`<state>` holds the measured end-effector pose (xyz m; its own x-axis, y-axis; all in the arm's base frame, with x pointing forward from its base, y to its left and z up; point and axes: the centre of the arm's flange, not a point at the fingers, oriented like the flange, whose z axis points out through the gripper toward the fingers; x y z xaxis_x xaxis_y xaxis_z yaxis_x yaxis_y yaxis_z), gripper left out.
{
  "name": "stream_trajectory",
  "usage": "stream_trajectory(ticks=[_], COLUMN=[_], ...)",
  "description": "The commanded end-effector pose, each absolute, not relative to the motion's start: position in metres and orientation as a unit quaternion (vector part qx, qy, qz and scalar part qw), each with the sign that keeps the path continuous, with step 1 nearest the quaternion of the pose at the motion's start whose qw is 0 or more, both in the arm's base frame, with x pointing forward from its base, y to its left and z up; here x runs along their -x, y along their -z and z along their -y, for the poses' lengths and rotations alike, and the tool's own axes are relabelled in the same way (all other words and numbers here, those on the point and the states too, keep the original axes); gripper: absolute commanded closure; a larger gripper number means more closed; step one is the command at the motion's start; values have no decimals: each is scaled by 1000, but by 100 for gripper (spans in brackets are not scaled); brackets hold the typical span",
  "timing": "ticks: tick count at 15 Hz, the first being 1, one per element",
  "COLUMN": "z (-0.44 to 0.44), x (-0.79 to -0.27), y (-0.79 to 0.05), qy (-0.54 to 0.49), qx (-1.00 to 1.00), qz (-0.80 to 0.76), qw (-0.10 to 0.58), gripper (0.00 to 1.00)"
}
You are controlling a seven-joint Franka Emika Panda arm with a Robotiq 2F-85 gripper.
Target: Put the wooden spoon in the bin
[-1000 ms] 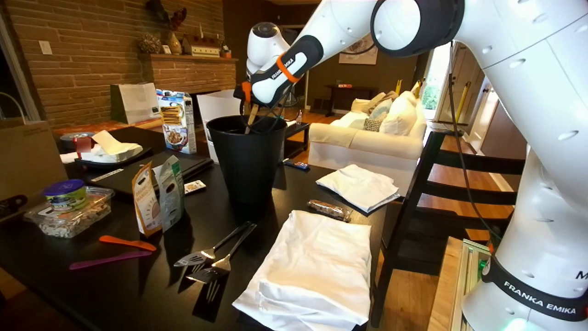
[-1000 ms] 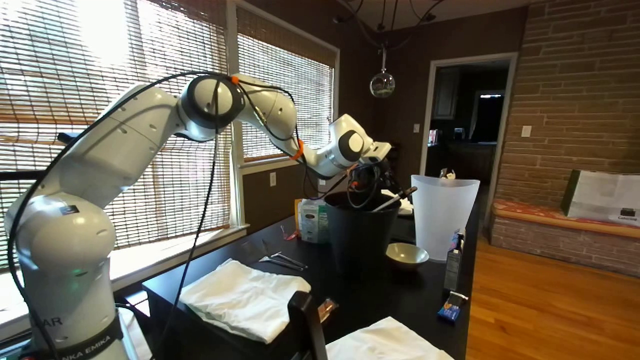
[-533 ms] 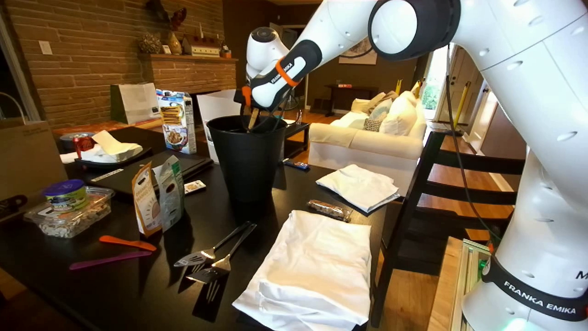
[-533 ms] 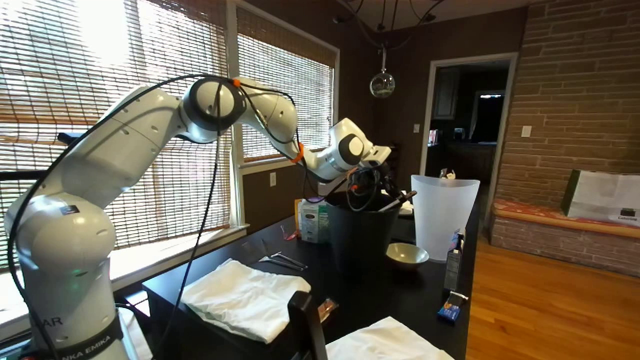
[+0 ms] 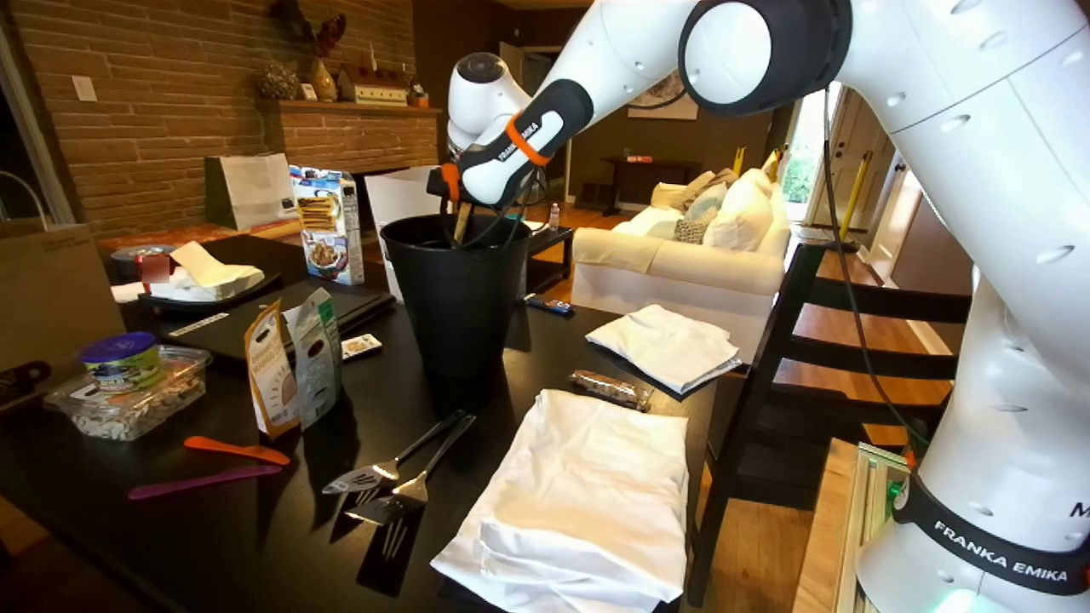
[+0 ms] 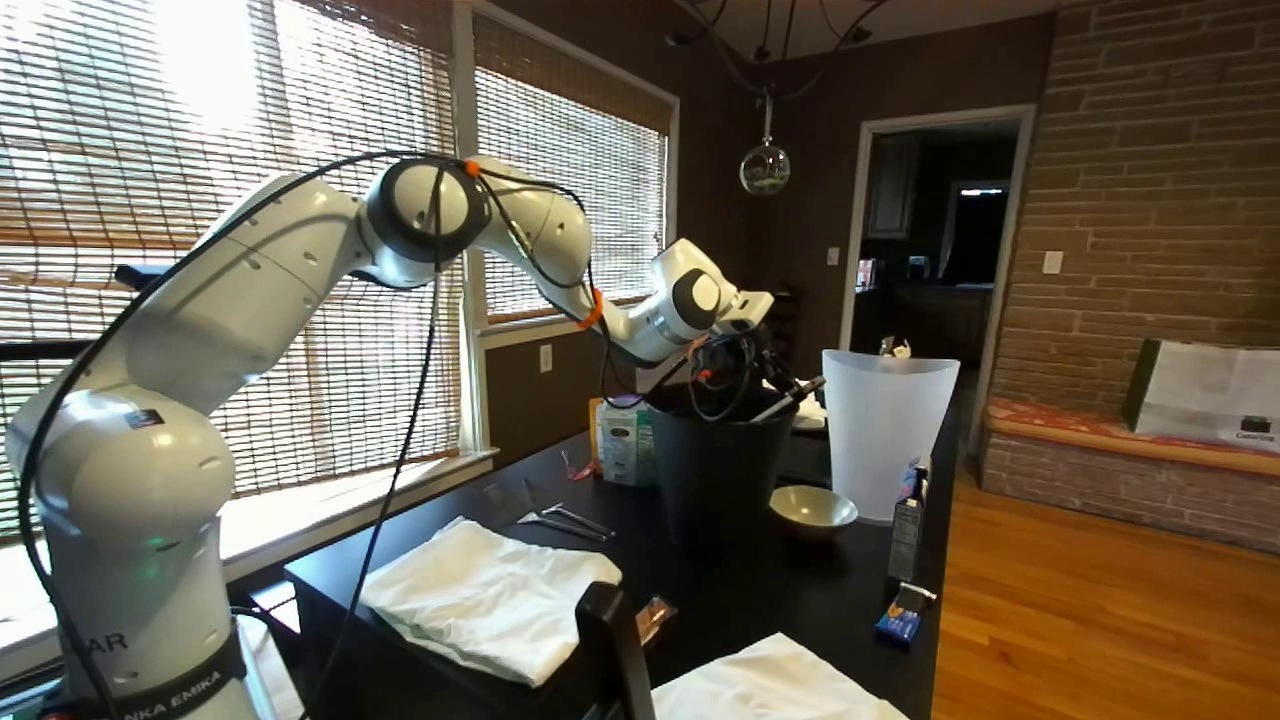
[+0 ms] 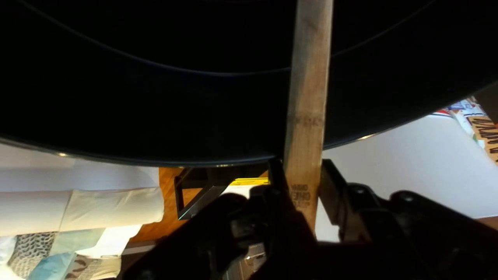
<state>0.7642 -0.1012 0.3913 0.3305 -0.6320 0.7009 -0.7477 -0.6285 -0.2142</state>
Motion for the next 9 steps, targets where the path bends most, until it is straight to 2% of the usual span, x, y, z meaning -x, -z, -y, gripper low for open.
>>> stream_trajectory(ticks=[1,9], z=[88,77], x=[-756,-754], y=[-383,-378], qy=[-408,-435], qx=[-815,-814], qz=[403,369], qw=[84,114], gripper=[93,93])
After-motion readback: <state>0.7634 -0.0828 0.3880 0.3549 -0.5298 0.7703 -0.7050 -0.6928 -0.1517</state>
